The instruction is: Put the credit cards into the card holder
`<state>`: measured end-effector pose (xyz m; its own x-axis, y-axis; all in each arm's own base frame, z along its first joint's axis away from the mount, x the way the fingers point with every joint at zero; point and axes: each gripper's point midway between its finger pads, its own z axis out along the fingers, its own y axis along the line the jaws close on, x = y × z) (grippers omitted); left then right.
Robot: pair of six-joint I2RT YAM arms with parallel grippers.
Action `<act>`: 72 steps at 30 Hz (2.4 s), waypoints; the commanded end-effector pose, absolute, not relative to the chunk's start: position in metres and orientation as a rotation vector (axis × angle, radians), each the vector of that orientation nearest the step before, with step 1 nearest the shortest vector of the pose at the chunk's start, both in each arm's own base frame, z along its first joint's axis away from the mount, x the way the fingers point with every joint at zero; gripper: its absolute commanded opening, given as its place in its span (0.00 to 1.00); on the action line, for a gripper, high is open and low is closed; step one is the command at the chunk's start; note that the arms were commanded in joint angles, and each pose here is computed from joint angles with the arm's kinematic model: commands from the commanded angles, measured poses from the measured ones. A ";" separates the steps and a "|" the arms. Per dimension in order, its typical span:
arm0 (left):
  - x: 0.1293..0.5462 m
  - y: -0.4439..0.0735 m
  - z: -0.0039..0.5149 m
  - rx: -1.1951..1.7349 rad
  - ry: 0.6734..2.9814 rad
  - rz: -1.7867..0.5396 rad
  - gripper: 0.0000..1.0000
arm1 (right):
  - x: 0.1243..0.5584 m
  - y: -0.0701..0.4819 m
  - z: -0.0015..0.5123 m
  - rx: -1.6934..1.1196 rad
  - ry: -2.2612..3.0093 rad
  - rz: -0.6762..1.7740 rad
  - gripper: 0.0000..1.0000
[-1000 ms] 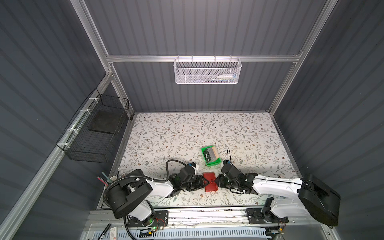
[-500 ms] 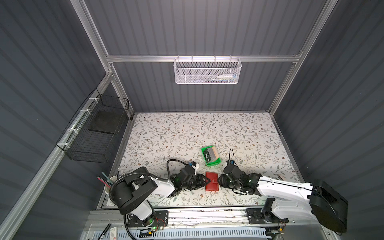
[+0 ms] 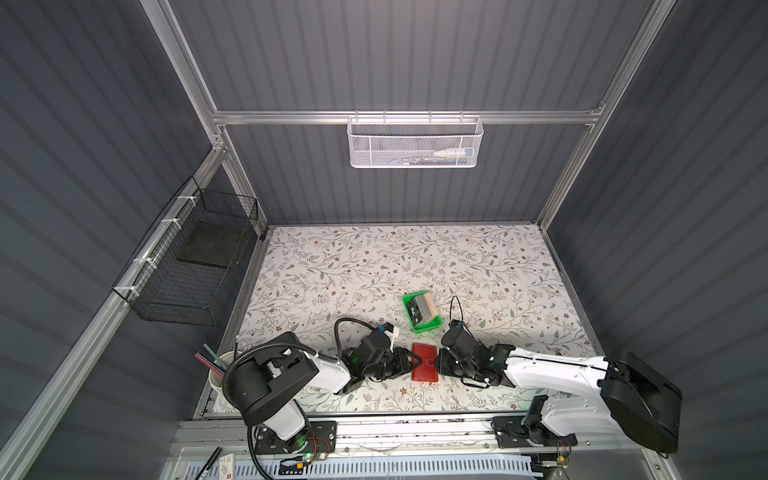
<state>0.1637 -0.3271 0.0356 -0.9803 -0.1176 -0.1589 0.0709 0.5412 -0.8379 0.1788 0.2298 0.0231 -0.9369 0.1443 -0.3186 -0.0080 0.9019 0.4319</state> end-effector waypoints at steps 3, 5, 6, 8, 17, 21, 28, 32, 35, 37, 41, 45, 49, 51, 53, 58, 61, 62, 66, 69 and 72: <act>0.157 -0.327 0.024 -0.038 2.625 -1.418 0.44 | 0.167 0.200 -0.005 0.144 2.809 0.408 0.18; 0.158 -0.329 0.025 -0.046 2.614 -1.433 0.44 | 0.166 0.197 -0.008 0.149 2.815 0.391 0.17; 0.158 -0.329 0.024 -0.052 2.613 -1.440 0.44 | 0.165 0.195 -0.009 0.152 2.818 0.378 0.17; 0.159 -0.330 0.024 -0.059 2.607 -1.448 0.44 | 0.164 0.192 -0.010 0.154 2.821 0.362 0.17; 0.155 -0.335 0.028 -0.040 2.596 -1.509 0.34 | 0.161 0.182 -0.016 0.165 2.831 0.304 0.17; 0.156 -0.335 0.030 -0.041 2.589 -1.512 0.29 | 0.161 0.181 -0.016 0.170 2.827 0.305 0.17; 0.155 -0.336 0.038 -0.035 2.561 -1.541 0.28 | 0.159 0.179 -0.017 0.174 2.832 0.302 0.17; 0.156 -0.336 0.039 -0.034 2.555 -1.545 0.18 | 0.161 0.182 -0.013 0.173 2.819 0.322 0.20; 0.156 -0.338 0.041 -0.033 2.550 -1.555 0.16 | 0.162 0.187 -0.006 0.157 2.808 0.362 0.24; 0.157 -0.339 0.044 -0.041 2.538 -1.570 0.16 | 0.164 0.190 0.003 0.144 2.790 0.382 0.26; 0.158 -0.338 0.043 -0.051 2.548 -1.540 0.14 | 0.168 0.195 0.022 0.107 2.751 0.411 0.29; 0.157 -0.338 0.043 -0.032 2.572 -1.508 0.13 | 0.170 0.202 0.040 0.050 2.721 0.438 0.33; 0.160 -0.338 0.044 -0.033 2.569 -1.466 0.13 | 0.172 0.213 0.052 -0.021 2.706 0.465 0.35; 0.160 -0.338 0.045 -0.032 2.570 -1.464 0.13 | 0.173 0.221 0.057 -0.064 2.699 0.478 0.36; 0.160 -0.338 0.044 -0.031 2.572 -1.463 0.13 | 0.173 0.229 0.060 -0.103 2.698 0.489 0.37; 0.159 -0.339 0.046 -0.023 2.571 -1.458 0.13 | 0.177 0.244 0.062 -0.175 2.713 0.475 0.37; 0.159 -0.338 0.046 -0.020 2.571 -1.452 0.13 | 0.177 0.250 0.059 -0.204 2.733 0.463 0.38; 0.159 -0.339 0.047 -0.018 2.568 -1.452 0.13 | 0.177 0.252 0.057 -0.213 2.739 0.457 0.38; 0.158 -0.338 0.048 -0.015 2.568 -1.453 0.13 | 0.176 0.257 0.052 -0.239 2.757 0.449 0.39; 0.159 -0.339 0.049 -0.016 2.563 -1.454 0.13 | 0.174 0.260 0.049 -0.252 2.767 0.453 0.39; 0.159 -0.340 0.049 -0.011 2.565 -1.457 0.13 | 0.172 0.261 0.047 -0.266 2.774 0.456 0.40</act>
